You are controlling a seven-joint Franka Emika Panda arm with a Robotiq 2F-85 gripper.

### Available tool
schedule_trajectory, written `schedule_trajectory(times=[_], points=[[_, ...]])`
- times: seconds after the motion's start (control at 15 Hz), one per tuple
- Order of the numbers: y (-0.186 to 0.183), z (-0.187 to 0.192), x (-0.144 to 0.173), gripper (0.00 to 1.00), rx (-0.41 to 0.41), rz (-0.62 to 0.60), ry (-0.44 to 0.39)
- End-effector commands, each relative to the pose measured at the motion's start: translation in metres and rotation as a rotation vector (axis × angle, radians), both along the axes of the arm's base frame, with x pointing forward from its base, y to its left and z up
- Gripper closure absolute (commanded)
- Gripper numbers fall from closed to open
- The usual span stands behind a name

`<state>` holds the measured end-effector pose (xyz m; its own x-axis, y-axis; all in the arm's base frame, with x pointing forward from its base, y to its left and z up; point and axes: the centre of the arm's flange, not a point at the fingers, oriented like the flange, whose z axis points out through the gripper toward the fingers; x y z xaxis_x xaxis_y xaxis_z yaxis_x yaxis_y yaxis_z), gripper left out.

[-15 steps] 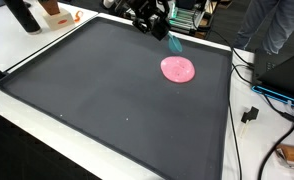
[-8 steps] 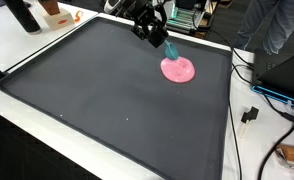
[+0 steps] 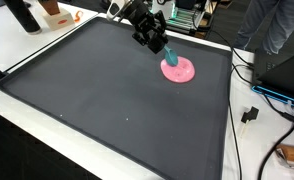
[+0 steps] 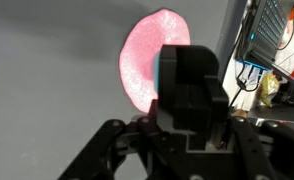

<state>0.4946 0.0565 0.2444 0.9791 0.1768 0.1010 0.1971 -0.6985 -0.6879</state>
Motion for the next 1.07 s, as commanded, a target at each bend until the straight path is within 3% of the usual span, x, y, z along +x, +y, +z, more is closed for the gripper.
schedule_trajectory(times=[0.0, 0.47, 1.0], points=[[0.002, -0.019, 0.0, 0.74, -0.004, -0.019, -0.01], [-0.004, -0.041, 0.003, 0.74, -0.054, -0.026, 0.02], [-0.019, -0.054, 0.005, 0.74, -0.058, -0.057, 0.036]])
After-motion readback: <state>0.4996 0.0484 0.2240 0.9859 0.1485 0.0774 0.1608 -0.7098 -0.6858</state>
